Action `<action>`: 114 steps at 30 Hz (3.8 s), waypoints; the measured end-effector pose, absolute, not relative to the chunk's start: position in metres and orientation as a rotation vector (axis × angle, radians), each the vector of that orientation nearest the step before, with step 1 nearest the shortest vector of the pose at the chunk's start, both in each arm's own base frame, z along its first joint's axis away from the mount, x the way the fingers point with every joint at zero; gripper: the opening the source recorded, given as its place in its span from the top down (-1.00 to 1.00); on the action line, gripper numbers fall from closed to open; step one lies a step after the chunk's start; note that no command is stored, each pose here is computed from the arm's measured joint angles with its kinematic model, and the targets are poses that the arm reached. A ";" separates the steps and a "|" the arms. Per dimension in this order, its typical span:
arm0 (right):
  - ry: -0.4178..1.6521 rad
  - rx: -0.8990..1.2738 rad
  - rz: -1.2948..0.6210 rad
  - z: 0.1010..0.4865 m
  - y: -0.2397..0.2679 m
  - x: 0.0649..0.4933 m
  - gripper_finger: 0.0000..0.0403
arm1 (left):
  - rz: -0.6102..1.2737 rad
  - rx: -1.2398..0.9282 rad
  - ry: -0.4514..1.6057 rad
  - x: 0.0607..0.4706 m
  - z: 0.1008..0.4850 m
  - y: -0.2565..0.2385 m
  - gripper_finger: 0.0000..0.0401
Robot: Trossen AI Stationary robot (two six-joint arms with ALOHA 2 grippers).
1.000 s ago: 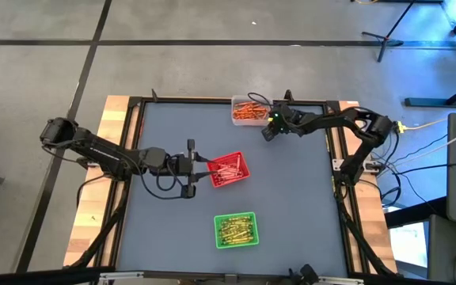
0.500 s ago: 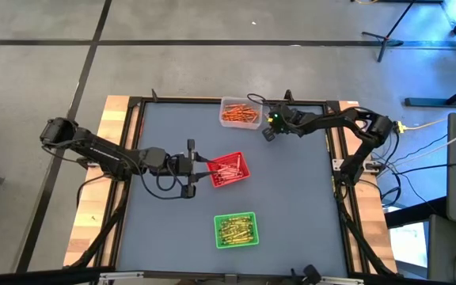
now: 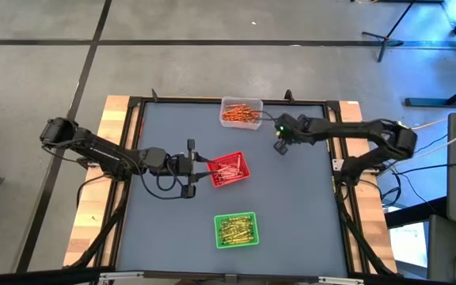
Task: Sort crayons
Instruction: Put the yellow crayon into the green bin, then put the green crayon into the green bin
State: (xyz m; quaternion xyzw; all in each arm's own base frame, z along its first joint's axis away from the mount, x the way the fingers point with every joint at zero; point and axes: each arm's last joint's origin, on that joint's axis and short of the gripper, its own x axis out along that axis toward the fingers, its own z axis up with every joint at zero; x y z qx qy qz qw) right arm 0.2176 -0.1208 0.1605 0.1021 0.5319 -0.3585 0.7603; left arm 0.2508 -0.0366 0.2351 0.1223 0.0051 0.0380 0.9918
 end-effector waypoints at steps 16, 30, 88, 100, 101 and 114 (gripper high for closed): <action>0.865 0.102 -0.186 0.214 0.017 0.236 0.90 | 0.076 0.245 0.010 0.251 0.235 -0.037 0.36; 0.623 0.073 0.152 0.205 0.100 0.267 0.90 | 0.077 0.246 0.010 0.251 0.235 -0.036 0.36; 1.872 0.114 -0.401 0.180 0.077 0.159 0.40 | 0.076 0.246 0.010 0.251 0.235 -0.037 0.36; 1.966 0.243 -0.401 0.162 0.079 0.155 0.92 | 0.080 0.245 0.005 0.251 0.236 -0.036 0.36; 1.967 0.258 -0.413 0.161 0.079 0.156 0.95 | 0.080 0.245 0.005 0.251 0.236 -0.036 0.36; 2.111 0.386 -0.410 0.134 0.075 0.162 0.99 | 0.080 0.245 0.009 0.251 0.235 -0.036 0.36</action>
